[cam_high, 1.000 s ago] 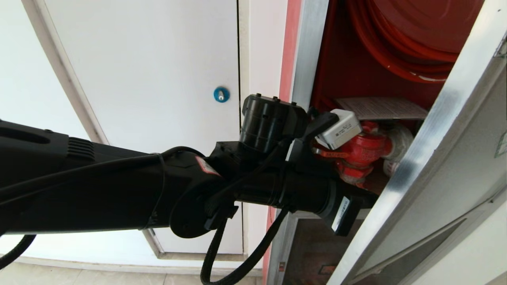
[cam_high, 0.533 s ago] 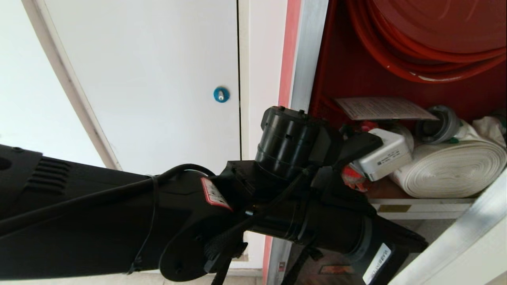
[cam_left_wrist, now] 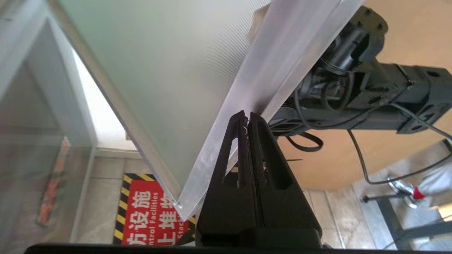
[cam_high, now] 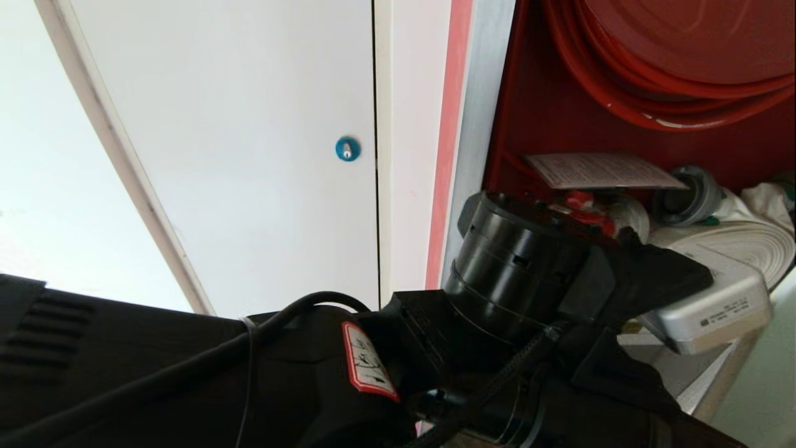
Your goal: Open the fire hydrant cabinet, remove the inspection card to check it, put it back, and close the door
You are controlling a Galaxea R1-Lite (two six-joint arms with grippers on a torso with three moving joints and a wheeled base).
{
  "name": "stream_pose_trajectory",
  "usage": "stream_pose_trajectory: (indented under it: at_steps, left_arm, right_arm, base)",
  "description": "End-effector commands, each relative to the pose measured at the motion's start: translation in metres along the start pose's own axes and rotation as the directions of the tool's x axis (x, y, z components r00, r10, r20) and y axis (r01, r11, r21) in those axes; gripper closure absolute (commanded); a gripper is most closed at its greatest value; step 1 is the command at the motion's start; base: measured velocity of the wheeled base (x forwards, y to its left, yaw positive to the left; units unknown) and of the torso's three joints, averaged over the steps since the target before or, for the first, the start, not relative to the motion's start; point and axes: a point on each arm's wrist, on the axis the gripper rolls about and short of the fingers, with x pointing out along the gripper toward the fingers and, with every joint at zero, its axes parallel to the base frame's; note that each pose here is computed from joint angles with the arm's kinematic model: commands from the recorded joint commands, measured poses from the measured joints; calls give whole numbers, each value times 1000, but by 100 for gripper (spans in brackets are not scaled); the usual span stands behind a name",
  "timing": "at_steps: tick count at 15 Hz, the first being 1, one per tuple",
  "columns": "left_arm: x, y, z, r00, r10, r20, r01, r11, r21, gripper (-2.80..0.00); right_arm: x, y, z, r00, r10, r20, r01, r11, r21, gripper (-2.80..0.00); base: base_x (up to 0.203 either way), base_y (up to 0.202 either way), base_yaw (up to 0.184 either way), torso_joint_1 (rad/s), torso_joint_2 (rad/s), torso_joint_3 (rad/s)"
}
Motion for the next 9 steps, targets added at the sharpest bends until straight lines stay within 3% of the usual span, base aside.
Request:
stream_pose_trajectory:
  at_steps: [1, 9]
  left_arm:
    - [9, 0, -6, 1000, -15, -14, 14, 1000, -6, 0]
    - [34, -9, -16, 997, -62, -46, 62, 998, -11, 0]
  right_arm:
    - [0, 0, 0, 1000, 0, -1, 0, 1000, 0, 0]
    - [0, 0, 0, 1000, 0, 0, 0, 1000, 0, 0]
  base:
    - [0, 0, 0, 0, 0, 0]
    - [0, 0, 0, 0, 0, 0]
